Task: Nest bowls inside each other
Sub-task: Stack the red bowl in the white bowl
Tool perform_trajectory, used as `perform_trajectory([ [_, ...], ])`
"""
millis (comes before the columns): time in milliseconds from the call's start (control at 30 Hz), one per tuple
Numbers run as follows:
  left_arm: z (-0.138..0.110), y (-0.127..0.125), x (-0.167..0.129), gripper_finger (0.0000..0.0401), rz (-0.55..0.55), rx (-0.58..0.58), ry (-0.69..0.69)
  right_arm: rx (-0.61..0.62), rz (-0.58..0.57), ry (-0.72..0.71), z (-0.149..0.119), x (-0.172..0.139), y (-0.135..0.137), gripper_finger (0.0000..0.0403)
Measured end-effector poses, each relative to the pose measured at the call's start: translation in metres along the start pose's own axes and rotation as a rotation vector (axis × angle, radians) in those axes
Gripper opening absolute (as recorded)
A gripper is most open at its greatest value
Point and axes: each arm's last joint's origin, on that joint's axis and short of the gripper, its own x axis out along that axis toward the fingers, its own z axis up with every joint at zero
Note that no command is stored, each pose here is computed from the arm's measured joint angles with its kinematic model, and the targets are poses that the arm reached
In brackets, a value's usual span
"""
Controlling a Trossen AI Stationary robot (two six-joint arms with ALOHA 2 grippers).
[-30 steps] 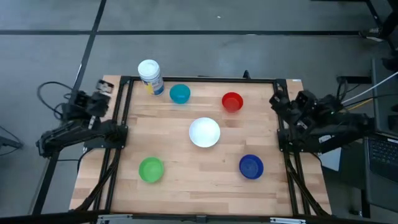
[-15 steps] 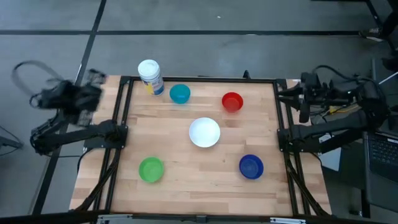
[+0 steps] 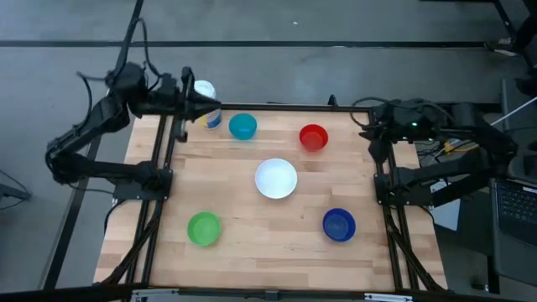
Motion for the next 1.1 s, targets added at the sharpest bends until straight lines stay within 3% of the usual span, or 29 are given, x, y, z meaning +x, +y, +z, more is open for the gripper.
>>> perform_trajectory([
  [133, 0.016, 0.004, 0.000, 0.0029, 0.096, 0.078, 0.069, 0.054, 0.018, 0.011, 0.002, 0.019, -0.007, 0.0099],
  [367, 0.034, 0.002, -0.024, 0.0029, 0.317, 0.139, 0.024, 0.107, 0.117, -0.002, -0.006, 0.074, -0.033, 0.0114],
  [667, 0.035, -0.004, -0.039, 0.0028, 0.329, 0.108, 0.021, 0.342, 0.218, 0.028, -0.041, 0.151, -0.080, 0.0116],
  [833, 0.033, -0.002, -0.035, 0.0028, 0.328, 0.100, 0.036, 0.442, 0.219, 0.062, -0.037, 0.176, -0.098, 0.0107],
  [1100, 0.029, 0.003, -0.022, 0.0029, 0.323, 0.104, 0.071, 0.478, 0.210, 0.215, -0.027, 0.223, -0.119, 0.0120],
])
